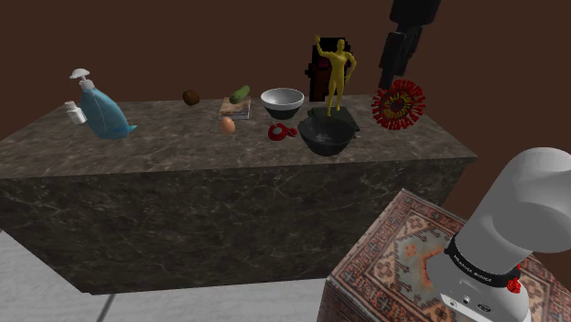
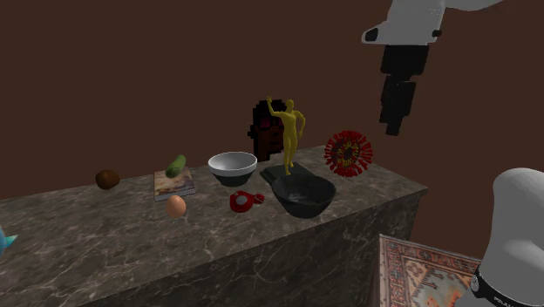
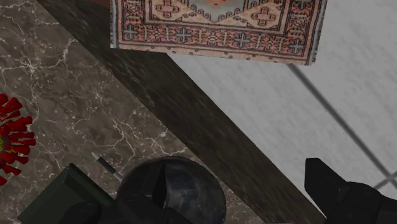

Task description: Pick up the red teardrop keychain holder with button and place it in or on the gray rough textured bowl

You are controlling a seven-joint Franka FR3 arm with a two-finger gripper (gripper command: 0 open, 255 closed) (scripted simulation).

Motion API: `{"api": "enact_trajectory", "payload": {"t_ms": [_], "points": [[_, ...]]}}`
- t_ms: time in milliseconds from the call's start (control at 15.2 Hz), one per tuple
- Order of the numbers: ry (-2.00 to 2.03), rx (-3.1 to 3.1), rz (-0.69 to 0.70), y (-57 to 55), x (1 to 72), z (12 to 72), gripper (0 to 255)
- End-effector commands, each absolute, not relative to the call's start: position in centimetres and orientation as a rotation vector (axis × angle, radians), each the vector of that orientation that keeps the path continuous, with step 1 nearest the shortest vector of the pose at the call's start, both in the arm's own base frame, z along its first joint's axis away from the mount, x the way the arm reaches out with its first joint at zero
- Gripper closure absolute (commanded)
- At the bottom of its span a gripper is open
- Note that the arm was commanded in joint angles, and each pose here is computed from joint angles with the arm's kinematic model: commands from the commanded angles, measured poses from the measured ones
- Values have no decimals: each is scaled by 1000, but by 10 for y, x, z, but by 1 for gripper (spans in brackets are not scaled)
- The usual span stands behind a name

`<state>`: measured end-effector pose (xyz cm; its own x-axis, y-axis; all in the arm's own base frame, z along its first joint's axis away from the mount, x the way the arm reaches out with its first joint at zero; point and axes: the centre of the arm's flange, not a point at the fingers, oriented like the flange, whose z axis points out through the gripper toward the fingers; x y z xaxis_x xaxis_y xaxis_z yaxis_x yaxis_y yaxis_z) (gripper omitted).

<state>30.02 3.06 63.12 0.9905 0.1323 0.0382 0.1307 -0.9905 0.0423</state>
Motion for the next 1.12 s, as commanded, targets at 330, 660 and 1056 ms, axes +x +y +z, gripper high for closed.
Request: {"api": "enact_trajectory", "payload": {"t_ms": [330,660,1056], "points": [[239,3088,40,20,356,595,0],[274,3082,16,10,412,558,0],[315,3073,-13,0,479,513,0]]}}
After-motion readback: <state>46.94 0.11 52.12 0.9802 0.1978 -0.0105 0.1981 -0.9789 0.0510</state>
